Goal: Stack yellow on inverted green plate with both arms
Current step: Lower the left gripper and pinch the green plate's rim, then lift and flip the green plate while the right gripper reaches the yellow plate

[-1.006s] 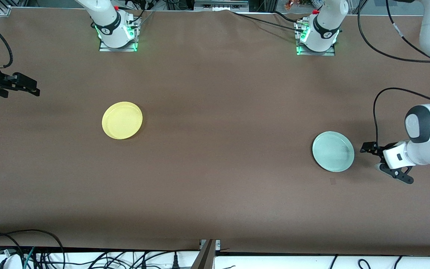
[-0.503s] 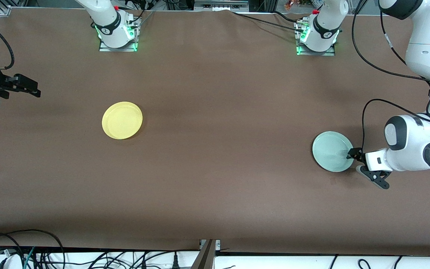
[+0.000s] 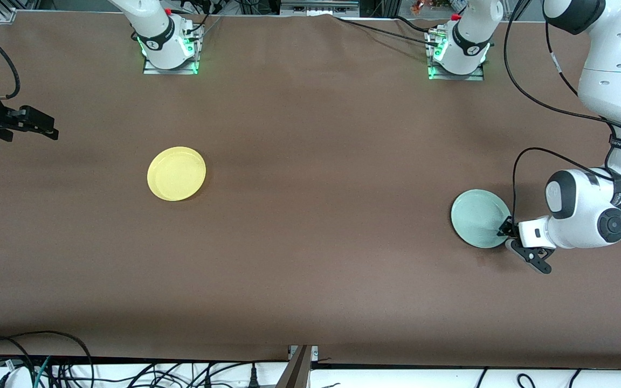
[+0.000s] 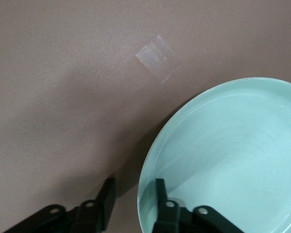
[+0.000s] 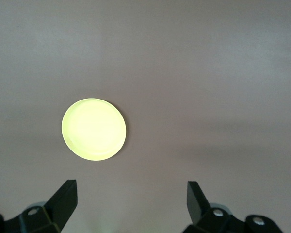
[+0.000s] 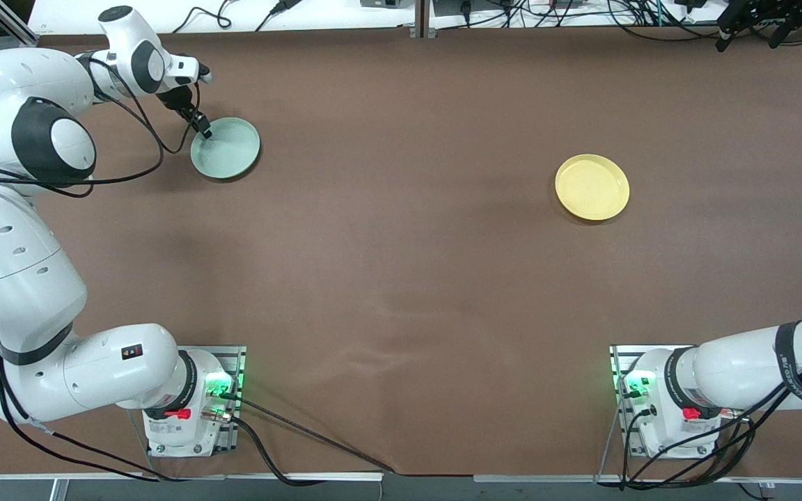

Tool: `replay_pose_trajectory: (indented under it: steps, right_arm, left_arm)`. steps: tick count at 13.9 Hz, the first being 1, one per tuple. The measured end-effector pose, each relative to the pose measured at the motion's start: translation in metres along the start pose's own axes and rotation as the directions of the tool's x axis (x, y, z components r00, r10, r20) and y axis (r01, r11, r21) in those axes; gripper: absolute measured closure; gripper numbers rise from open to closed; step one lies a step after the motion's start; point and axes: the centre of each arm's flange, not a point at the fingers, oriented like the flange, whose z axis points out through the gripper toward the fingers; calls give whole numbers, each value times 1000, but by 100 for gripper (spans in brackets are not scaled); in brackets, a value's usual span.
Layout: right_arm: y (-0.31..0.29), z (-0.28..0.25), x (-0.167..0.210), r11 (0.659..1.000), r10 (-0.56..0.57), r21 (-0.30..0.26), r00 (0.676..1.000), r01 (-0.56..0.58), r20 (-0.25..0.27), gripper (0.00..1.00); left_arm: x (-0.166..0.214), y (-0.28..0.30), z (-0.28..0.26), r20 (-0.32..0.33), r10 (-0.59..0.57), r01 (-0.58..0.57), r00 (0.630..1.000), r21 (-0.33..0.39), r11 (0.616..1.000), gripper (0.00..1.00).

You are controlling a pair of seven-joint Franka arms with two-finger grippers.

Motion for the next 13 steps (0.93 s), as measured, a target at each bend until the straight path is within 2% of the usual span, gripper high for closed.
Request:
replay_pose_trajectory:
  steps: [3,6,8,13]
  right_arm:
    - [0,0,0,1000,0,0,1000,0,1,0]
    - [0,0,0,1000,0,0,1000,0,0,0]
    - [-1,-2,-1,1000,-1,0,1000,1,-3,0]
    - [-2,-7,-2,1000,-3,0,1000,3,-13,0]
  left_arm:
    - [4,2,-6,-4,14,-14,1000,3,1000,95]
    - [17,9,-30,-18,34,-33,999,27,999,97]
    - [34,29,-59,2,62,-62,998,57,996,97]
    - [106,139,-132,174,97,-146,980,295,944,97]
